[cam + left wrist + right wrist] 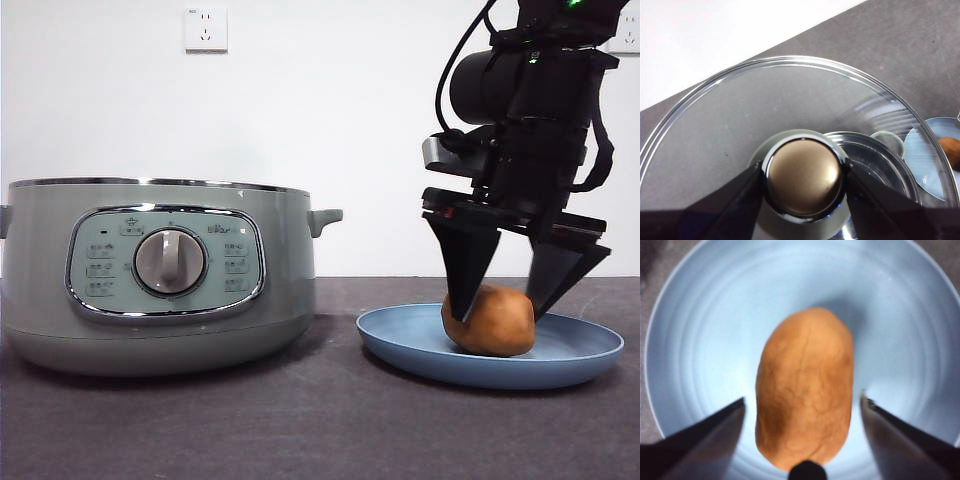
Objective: Take the potato out from the steamer,put the potato on the plate,close the lid
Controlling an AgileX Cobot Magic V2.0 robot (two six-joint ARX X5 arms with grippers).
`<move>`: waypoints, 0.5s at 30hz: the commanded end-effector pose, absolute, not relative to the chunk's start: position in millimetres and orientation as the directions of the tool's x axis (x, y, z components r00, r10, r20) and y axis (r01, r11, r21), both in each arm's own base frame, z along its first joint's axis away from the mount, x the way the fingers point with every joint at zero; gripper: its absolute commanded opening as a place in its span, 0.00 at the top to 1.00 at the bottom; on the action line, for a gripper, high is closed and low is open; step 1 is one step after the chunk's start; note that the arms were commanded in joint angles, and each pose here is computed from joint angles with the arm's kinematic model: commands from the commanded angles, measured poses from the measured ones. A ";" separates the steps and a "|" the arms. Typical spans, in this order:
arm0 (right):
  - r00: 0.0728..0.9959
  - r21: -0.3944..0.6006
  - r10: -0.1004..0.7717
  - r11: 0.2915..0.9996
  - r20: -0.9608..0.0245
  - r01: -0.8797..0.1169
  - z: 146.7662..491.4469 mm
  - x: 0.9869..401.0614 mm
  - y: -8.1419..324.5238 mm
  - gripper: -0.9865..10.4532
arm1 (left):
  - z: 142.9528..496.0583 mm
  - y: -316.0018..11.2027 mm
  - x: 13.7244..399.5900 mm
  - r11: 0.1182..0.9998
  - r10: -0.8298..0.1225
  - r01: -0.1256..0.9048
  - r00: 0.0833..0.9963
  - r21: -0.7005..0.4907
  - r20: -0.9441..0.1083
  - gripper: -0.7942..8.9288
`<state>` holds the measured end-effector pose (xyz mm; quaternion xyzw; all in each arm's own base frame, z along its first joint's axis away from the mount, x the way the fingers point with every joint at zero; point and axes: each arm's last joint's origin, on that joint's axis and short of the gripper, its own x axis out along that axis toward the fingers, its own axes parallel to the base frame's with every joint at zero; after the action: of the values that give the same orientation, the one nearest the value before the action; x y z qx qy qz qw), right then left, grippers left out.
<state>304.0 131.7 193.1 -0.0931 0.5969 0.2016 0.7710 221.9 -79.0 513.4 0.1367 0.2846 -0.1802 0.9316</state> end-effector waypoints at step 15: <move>0.593 0.097 0.357 0.900 -0.722 -0.424 333.7 228.8 99.6 0.47 | 501.4 -93.8 248.8 0.820 -0.406 0.562 0.708 0.113 -0.577 0.93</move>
<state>232.2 101.1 329.9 -0.0488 0.3998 0.2222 0.8879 245.9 -93.4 499.0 0.1366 0.2958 -0.2639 0.9079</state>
